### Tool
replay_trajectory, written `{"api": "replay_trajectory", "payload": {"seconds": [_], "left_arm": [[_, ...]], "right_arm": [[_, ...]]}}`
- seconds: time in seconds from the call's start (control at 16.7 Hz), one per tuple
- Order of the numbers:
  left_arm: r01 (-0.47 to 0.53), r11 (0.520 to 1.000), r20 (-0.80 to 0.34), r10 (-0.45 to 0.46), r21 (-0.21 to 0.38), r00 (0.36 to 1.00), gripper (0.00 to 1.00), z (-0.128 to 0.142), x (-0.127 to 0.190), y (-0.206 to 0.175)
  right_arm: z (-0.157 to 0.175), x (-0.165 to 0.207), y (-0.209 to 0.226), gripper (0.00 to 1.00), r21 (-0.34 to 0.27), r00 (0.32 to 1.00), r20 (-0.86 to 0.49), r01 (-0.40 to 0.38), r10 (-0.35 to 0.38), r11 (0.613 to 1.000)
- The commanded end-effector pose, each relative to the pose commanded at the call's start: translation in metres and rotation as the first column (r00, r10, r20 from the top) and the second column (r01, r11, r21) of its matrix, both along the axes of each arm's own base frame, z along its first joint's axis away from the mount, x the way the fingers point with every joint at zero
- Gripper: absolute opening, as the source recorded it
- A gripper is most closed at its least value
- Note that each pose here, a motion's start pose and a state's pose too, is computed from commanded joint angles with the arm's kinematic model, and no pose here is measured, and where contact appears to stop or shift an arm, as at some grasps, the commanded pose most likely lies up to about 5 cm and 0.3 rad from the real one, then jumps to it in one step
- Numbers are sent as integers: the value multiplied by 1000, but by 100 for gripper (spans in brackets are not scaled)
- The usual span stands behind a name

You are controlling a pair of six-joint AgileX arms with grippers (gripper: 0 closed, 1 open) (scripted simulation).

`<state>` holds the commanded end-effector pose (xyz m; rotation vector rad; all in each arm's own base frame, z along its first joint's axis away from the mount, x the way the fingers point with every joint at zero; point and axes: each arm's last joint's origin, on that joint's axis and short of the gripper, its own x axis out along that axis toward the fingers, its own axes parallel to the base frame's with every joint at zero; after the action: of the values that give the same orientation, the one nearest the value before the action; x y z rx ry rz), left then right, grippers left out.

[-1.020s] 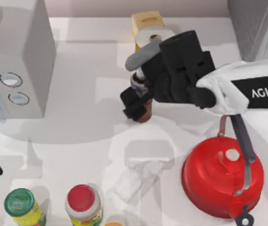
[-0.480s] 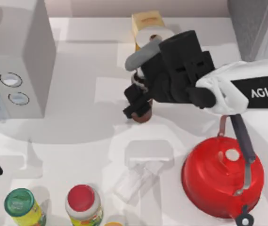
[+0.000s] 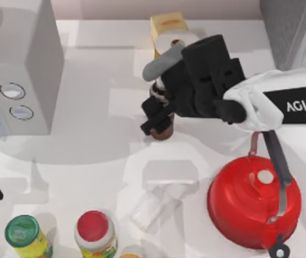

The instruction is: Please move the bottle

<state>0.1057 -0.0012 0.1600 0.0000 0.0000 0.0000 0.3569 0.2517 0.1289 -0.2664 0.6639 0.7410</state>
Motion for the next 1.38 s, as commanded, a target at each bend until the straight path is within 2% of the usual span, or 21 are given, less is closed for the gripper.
{"api": "replay_trajectory", "payload": {"seconds": [0.06, 0.18, 0.36, 0.48, 0.66, 0.84, 0.96, 1.38], "left_arm": [[0, 1000, 0, 0, 0, 1000, 100, 0, 0, 0], [0, 1000, 0, 0, 0, 1000, 100, 0, 0, 0], [0, 1000, 0, 0, 0, 1000, 100, 0, 0, 0], [0, 1000, 0, 0, 0, 1000, 100, 0, 0, 0], [0, 1000, 0, 0, 0, 1000, 100, 0, 0, 0], [0, 1000, 0, 0, 0, 1000, 100, 0, 0, 0], [0, 1000, 0, 0, 0, 1000, 100, 0, 0, 0], [0, 1000, 0, 0, 0, 1000, 100, 0, 0, 0]], "right_arm": [[0, 0, -1, 0, -1, 1000, 0, 4, -4, 1000], [7, 4, -19, 0, -6, 998, -3, 60, -60, 998], [26, 5, -77, 0, -18, 971, -5, 239, -239, 971], [39, -7, -125, 0, -24, 927, -6, 374, -374, 927], [58, -35, -187, 0, -13, 832, 11, 554, -554, 832], [62, -58, -225, 0, -9, 739, 15, 674, -674, 739], [62, -64, -233, 0, -10, 712, 14, 702, -702, 712], [55, -57, -232, 0, -8, 714, 16, 700, -700, 714]]}}
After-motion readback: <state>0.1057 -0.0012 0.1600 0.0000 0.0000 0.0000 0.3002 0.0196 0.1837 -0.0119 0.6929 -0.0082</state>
